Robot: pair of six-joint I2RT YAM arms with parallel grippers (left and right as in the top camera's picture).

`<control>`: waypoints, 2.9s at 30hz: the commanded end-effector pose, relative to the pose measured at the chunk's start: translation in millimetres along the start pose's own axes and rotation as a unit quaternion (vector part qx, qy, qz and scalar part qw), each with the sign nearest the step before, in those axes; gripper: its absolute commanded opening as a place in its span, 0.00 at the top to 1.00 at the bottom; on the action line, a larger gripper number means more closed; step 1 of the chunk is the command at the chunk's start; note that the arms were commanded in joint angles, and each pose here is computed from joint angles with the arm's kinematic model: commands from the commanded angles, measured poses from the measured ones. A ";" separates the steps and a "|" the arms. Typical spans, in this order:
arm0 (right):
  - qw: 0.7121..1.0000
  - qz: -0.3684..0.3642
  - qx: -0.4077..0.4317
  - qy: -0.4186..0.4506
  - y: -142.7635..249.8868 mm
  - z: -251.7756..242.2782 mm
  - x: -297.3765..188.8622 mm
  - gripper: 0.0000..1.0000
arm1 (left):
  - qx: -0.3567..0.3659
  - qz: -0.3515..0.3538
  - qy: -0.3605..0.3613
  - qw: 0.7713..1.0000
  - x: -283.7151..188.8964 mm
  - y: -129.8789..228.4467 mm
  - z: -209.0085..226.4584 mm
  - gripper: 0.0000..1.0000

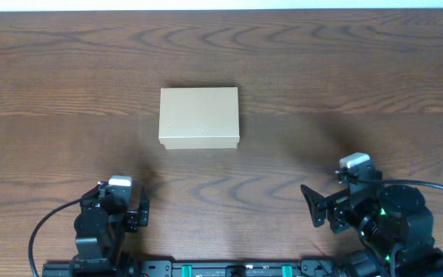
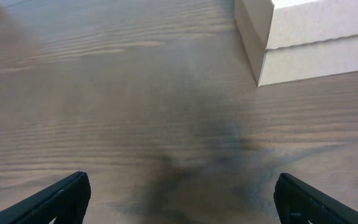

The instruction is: Pack container

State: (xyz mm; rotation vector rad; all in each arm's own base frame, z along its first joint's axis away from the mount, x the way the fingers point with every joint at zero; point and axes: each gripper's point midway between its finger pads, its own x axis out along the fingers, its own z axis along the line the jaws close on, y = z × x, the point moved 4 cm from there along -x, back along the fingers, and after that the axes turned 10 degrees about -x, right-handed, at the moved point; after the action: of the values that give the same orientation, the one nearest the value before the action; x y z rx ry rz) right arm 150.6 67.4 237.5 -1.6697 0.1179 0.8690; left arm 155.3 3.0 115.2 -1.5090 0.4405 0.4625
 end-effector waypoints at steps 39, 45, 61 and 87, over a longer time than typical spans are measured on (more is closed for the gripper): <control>0.993 -0.013 0.009 0.118 34.7 -37.9 22.0 0.01 | -0.042 0.026 -0.039 0.998 12.9 21.3 9.6 0.05; 0.988 -0.022 0.022 0.151 82.4 -48.0 46.5 0.01 | -0.042 0.026 -0.039 0.998 12.8 21.2 9.6 0.05; 0.984 -0.013 0.046 0.169 121.9 -51.1 68.4 0.01 | -0.042 0.026 -0.039 0.998 12.8 21.2 9.6 0.04; 0.986 -0.013 0.041 0.161 121.5 -48.3 69.4 0.01 | -0.042 0.026 -0.039 0.998 12.9 21.3 9.6 0.05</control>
State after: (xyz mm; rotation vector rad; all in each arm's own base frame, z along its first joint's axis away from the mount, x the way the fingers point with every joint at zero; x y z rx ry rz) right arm 161.5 13.3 102.1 -1.7298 0.3410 0.5670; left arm 154.9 13.8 95.3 -1.5493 0.3948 0.5788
